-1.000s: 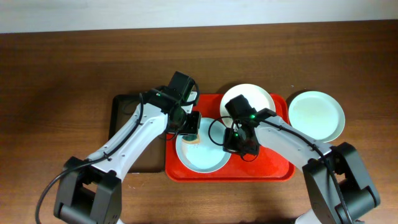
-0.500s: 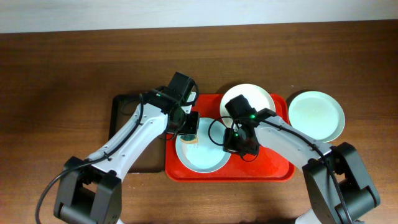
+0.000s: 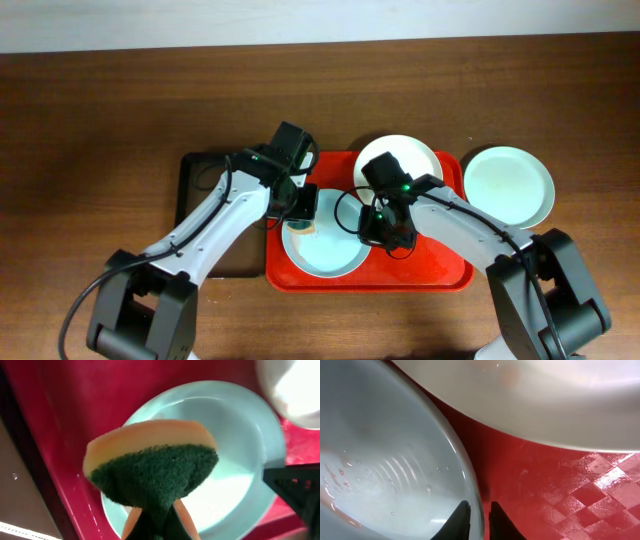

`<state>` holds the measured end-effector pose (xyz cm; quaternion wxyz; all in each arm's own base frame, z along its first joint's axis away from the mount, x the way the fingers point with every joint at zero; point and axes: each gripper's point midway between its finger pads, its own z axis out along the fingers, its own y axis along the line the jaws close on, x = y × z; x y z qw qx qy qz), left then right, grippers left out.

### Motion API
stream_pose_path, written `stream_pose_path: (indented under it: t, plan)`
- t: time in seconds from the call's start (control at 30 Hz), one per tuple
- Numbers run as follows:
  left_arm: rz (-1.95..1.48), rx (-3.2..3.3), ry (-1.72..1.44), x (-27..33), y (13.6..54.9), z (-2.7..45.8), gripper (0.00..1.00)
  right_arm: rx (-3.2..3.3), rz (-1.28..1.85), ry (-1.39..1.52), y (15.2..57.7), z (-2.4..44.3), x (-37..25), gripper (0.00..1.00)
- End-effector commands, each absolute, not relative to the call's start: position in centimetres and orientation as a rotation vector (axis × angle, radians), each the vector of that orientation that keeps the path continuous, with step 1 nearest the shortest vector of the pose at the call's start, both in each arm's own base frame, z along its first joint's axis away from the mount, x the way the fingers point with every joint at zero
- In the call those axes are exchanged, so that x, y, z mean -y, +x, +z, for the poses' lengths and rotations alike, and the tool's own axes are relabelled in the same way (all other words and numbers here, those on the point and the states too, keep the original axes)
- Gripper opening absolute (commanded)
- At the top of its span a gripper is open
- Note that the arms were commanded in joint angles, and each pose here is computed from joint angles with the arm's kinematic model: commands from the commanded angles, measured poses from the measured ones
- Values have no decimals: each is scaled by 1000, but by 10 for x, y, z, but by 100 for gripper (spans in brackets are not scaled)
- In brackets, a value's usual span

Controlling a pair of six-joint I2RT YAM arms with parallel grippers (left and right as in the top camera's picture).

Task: Clean dirty plates on tray and stack at the side
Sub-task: 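Scrub the pale blue plate surface with the sponge in the left gripper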

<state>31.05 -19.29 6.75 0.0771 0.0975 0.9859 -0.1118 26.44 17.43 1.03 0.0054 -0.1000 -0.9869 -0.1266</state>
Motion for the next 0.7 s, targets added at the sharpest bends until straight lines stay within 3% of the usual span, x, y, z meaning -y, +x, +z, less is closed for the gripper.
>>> stream_pose_path:
  t: [0.0, 0.27, 0.5, 0.67]
  plan:
    - [-303, -2967, 296, 187, 304, 49, 0, 3092, -409, -274, 264, 9, -176, 16]
    - [-308, -2996, 234, 184, 295, 23, 0, 3100, -416, -252, 265, 9, -177, 4]
    - [-311, -3066, 230, 187, 291, -8, 0, 3100, -416, -252, 265, 9, -177, 4]
    - [-635, -3088, 260, 221, 280, -6, 0, 3100, -415, -252, 265, 9, -177, 4]
